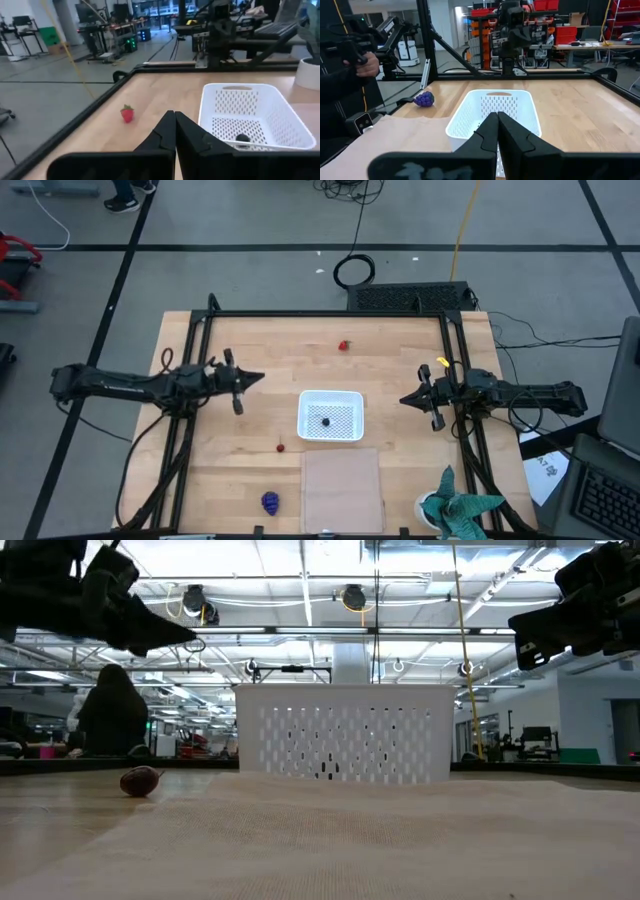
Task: Pick and placing Produce into tupperware
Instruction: Put the red strawberry into the white bin
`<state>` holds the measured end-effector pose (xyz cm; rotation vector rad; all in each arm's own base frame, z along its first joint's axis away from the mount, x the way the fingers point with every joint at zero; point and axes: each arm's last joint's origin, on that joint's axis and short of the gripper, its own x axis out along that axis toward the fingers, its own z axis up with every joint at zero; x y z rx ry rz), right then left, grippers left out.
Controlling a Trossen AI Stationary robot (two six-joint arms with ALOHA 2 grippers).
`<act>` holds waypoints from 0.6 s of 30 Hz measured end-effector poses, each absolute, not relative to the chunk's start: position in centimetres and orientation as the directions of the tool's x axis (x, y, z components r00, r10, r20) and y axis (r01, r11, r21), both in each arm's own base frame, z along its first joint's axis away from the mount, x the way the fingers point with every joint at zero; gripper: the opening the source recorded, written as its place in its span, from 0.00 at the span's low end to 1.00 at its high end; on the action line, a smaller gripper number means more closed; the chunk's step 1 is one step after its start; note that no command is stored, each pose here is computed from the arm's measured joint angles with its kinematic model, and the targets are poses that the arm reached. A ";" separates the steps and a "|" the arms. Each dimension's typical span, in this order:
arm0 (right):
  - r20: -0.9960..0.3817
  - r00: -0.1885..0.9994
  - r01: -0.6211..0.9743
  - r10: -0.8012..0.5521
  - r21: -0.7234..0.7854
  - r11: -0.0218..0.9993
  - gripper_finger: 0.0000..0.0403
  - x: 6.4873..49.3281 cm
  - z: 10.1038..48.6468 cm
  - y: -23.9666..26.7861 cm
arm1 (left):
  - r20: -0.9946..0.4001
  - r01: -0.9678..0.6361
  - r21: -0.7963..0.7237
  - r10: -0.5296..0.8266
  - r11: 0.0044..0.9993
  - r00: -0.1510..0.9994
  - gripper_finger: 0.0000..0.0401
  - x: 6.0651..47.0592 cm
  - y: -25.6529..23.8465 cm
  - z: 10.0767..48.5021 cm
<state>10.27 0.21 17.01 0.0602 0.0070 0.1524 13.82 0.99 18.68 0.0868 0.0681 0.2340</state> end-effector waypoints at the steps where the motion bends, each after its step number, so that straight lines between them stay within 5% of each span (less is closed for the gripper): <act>1: -0.002 0.988 -0.151 0.152 0.060 0.987 0.00 10.3 17.0 0.2 | -0.061 -0.230 0.081 0.235 0.970 0.970 0.00 13.7 1.0 18.2; 18: -0.004 0.988 -0.152 0.152 0.060 0.987 0.00 10.3 17.0 0.2 | 0.012 -0.034 0.157 0.032 0.987 0.999 0.00 12.6 0.4 17.2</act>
